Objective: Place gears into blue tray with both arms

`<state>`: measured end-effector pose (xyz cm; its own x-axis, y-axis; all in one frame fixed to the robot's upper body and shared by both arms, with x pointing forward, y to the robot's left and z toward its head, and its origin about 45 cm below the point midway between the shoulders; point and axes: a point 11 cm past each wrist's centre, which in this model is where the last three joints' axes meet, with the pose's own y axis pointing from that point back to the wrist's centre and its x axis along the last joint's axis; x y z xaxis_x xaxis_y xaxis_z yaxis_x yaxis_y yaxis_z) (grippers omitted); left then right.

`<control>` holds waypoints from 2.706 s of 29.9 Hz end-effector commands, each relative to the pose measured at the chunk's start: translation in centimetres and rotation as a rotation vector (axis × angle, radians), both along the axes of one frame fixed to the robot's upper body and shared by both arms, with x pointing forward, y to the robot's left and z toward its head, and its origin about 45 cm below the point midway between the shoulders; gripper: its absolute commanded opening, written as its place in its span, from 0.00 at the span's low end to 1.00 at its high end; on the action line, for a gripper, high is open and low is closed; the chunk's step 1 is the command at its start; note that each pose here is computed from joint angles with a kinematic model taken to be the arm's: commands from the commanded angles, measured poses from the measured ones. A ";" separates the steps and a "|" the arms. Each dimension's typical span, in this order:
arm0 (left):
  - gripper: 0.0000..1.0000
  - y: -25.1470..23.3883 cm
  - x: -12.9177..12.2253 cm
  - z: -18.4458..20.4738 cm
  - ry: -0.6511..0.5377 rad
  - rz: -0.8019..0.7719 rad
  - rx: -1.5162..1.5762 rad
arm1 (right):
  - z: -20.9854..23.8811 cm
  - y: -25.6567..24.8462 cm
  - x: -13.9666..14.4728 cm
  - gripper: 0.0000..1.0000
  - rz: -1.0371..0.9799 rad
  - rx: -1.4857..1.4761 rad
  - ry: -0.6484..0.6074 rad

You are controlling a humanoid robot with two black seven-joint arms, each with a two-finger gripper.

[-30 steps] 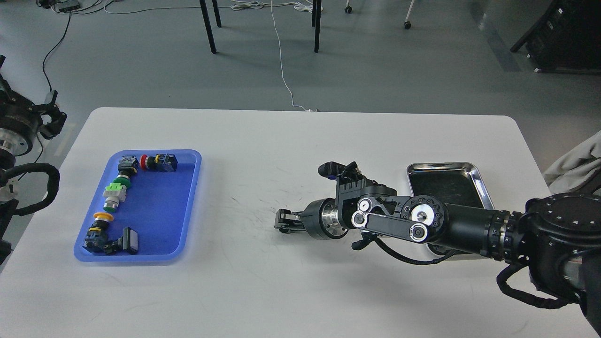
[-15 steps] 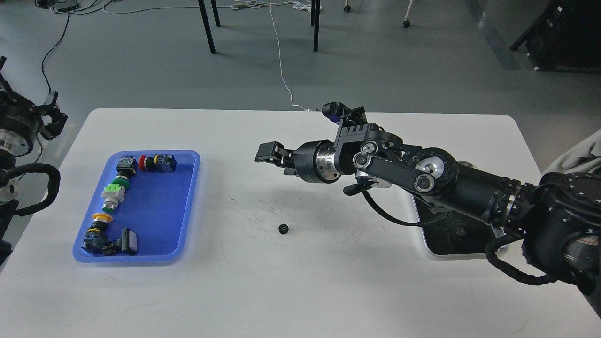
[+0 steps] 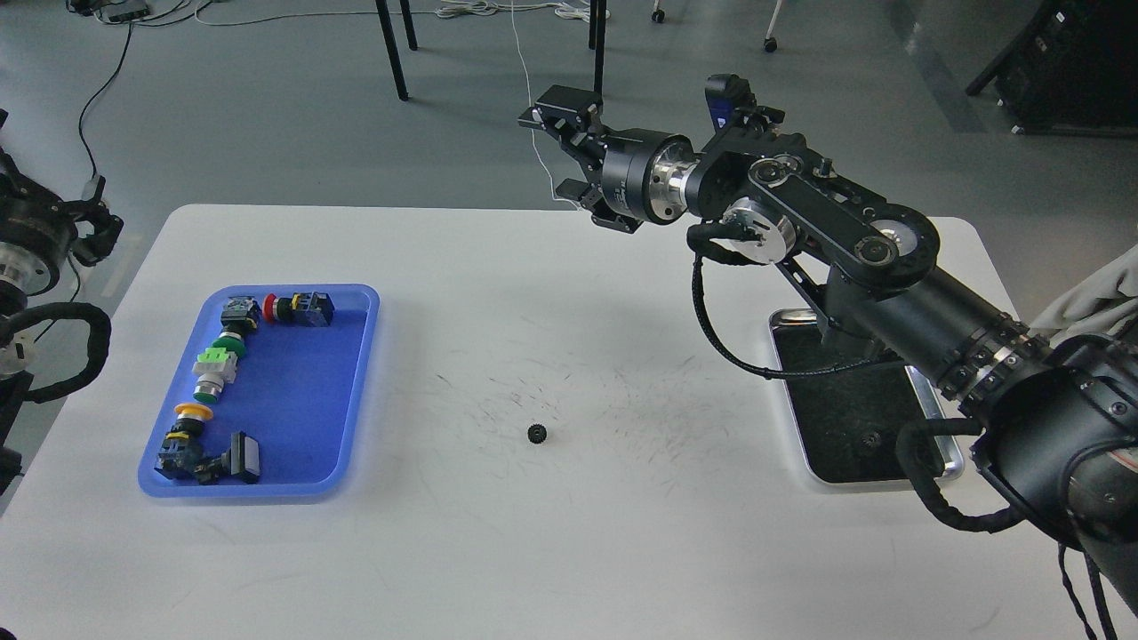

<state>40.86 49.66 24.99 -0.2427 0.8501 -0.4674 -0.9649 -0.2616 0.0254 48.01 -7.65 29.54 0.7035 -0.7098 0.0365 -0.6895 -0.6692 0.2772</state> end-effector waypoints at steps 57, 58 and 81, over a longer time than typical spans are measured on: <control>0.98 -20.5 -5.2 2.8 -0.132 -0.900 1.145 | -9.3 -21.8 -5.6 0.97 -0.555 1.199 0.290; 0.98 -21.0 -5.7 2.0 -0.127 -0.940 1.179 | -9.5 -21.9 -5.6 0.97 -0.560 1.200 0.289; 0.98 -30.1 -12.7 -9.1 -0.337 -1.372 1.922 | -11.1 -21.9 -6.1 0.97 -0.582 1.196 0.307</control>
<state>28.58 20.60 16.29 0.5038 -0.2323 0.8320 -0.4788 0.7266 0.4928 42.02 -29.68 18.92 0.1746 -0.3954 -0.9018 -0.9658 -0.2470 -0.0787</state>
